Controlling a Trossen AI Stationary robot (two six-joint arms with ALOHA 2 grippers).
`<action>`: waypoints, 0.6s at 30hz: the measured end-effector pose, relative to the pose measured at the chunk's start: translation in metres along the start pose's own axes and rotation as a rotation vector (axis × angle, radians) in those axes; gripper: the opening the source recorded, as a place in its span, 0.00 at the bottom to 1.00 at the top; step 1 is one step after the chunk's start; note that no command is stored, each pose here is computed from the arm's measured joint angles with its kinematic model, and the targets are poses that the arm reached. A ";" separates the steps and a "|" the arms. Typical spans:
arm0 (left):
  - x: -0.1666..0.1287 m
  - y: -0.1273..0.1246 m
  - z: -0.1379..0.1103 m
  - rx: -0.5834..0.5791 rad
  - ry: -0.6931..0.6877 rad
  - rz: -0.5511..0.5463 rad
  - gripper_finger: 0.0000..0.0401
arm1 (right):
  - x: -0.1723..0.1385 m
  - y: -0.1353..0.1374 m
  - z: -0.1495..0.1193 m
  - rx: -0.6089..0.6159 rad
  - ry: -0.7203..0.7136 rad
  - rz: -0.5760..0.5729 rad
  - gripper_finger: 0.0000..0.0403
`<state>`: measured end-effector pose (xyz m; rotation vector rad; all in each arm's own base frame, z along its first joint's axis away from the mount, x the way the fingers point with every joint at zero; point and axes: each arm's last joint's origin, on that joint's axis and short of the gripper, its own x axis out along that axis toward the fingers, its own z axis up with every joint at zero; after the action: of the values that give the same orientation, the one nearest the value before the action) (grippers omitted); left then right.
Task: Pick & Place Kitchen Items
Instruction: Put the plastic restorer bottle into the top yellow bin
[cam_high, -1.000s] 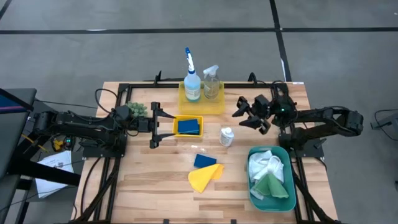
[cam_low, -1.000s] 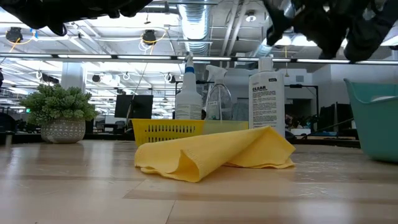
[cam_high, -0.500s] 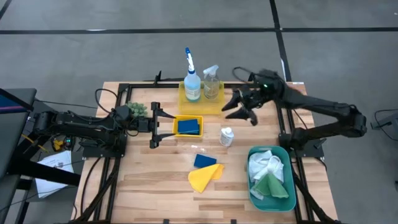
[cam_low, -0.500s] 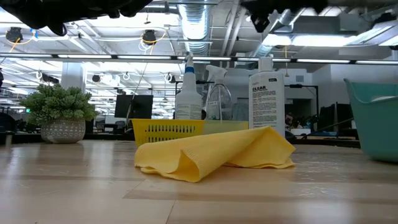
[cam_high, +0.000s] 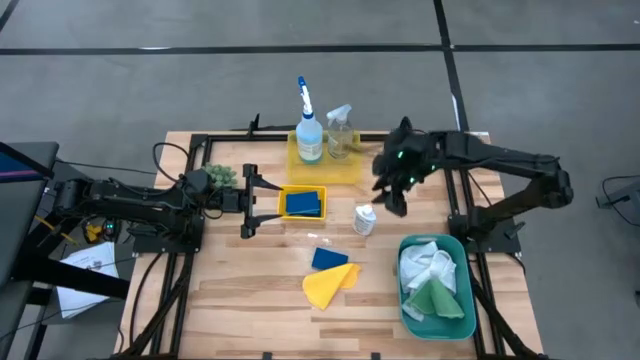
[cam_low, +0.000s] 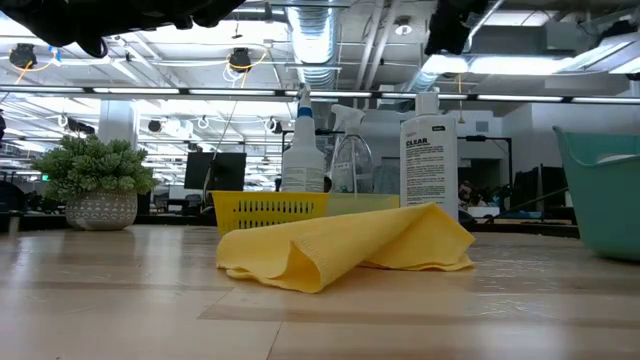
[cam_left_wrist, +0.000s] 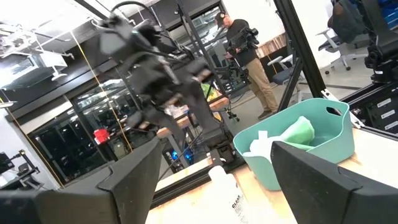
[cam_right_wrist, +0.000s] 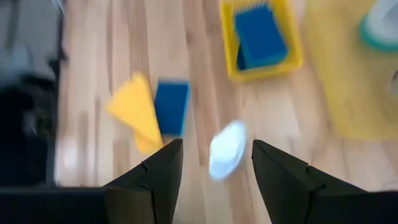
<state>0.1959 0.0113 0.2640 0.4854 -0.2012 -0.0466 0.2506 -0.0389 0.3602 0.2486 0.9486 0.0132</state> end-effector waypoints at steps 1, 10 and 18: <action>0.000 0.000 0.000 0.000 0.000 0.000 0.74 | 0.006 0.005 -0.002 -0.022 0.038 -0.009 0.46; 0.000 0.000 0.000 0.000 0.000 0.000 0.74 | 0.049 0.041 -0.004 -0.261 0.187 -0.056 0.46; 0.000 0.000 0.000 0.000 0.000 0.000 0.74 | 0.072 0.047 -0.004 -0.435 0.246 -0.151 0.45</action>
<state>0.1959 0.0113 0.2639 0.4849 -0.2008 -0.0466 0.2942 0.0157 0.3105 -0.2320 1.1807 0.1125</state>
